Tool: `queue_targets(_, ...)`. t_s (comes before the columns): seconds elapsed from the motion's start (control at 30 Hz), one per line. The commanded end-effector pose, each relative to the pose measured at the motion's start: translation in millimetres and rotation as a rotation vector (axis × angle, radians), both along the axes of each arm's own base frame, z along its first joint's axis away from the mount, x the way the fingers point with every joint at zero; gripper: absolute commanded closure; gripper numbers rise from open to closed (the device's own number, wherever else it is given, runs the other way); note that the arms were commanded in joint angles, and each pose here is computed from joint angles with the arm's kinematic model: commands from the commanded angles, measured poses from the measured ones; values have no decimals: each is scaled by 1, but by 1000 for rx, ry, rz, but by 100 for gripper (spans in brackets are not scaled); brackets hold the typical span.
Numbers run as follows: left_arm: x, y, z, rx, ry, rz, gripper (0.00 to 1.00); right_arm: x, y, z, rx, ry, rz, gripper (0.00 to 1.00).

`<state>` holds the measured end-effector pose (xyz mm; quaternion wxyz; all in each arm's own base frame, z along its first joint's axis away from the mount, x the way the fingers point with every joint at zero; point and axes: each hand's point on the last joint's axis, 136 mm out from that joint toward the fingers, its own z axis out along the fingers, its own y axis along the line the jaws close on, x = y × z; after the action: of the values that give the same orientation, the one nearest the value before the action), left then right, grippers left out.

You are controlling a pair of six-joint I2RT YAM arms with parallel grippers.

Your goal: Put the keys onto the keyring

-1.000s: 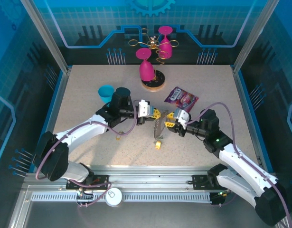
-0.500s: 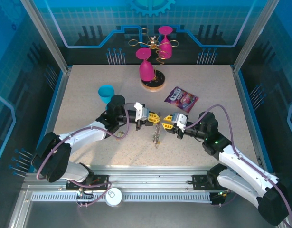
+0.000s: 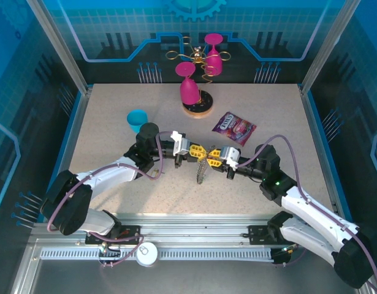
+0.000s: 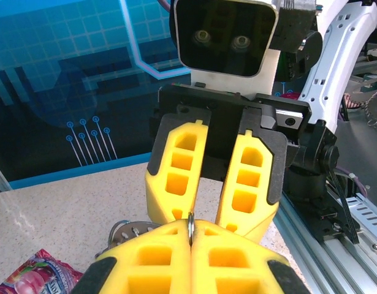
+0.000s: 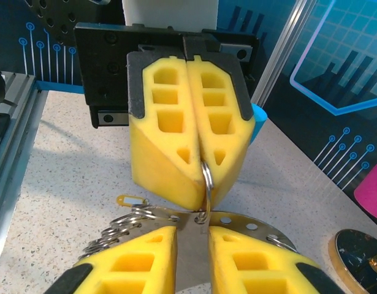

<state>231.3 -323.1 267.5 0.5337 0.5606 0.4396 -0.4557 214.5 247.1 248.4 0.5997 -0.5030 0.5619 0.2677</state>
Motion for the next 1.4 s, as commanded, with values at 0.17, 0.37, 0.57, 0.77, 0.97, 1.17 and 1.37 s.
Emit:
queue_targets(0.17,-11,1,3,-19,-34,-61,100,-5,4,18,48,-47,19,79)
queue_targets(0.37,-12,1,2,-16,-28,-74,100,-7,7,21,62,-51,37,79)
queue_targets(0.57,-14,0,3,-16,-20,-89,100,-9,10,23,68,-54,57,81)
queue_targets(0.77,-13,-1,-7,7,15,-99,100,-9,12,21,76,-55,68,84)
queue_targets(0.97,-7,-3,-24,34,46,-83,100,-7,14,1,66,-18,64,93)
queue_targets(1.17,-5,-2,-42,63,80,-56,100,-5,13,-23,30,26,51,100)
queue_targets(1.37,-6,1,-52,96,95,-27,93,-7,12,-34,9,46,54,100)
